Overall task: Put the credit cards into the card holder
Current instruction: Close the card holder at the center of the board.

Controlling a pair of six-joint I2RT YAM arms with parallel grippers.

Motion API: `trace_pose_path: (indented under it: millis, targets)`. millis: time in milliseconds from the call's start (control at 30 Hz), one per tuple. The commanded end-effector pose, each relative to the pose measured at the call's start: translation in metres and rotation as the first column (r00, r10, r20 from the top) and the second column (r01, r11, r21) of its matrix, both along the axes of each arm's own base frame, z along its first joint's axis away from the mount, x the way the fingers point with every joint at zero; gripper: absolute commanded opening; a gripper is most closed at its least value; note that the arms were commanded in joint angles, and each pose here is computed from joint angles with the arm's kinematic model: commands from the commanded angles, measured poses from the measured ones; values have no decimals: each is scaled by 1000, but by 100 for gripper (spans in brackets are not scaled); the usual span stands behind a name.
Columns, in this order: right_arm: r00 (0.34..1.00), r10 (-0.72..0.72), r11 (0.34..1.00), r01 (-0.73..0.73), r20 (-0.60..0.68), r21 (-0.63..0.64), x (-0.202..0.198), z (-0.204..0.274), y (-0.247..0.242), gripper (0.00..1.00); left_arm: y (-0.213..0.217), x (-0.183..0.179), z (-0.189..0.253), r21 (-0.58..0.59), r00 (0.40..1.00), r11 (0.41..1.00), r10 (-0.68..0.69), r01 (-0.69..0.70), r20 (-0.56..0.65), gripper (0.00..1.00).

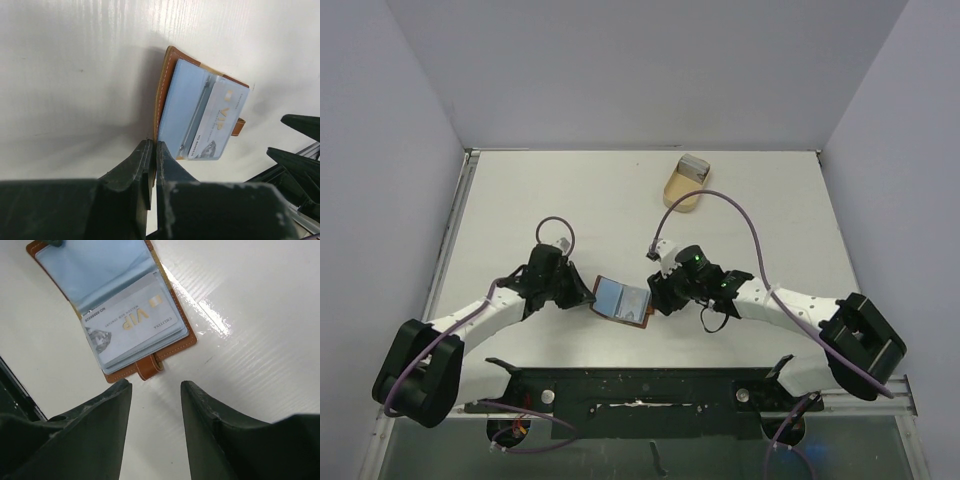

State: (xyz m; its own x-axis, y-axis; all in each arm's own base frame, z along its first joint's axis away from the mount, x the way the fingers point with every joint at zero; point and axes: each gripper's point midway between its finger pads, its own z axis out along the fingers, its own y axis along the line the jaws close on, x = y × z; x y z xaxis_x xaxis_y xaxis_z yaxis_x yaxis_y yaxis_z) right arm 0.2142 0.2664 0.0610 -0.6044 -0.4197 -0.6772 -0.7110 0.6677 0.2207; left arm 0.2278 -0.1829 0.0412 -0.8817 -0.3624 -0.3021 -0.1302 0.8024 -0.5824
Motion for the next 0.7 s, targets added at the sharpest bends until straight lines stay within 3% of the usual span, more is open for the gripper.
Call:
trace_pose_path:
  millis: [0,167,300,667]
  targets:
    - [940,237,971,-238,245,-24,8,27,7,45,1,10,19,-15,999,1000,-20,21,50,0]
    - [857,350,933,-354,379,-60,12,30,13,46,7,10,18,-24,999,1000,5,-4,37,0]
    - [846,410,912,-392,342,-124,19,7,20,46,11,9,19,-28,999,999,26,-25,42,0]
    - [782,526,848,-514,334,-133,5,-18,52,47,17,5,19,-39,997,997,65,-64,33,0]
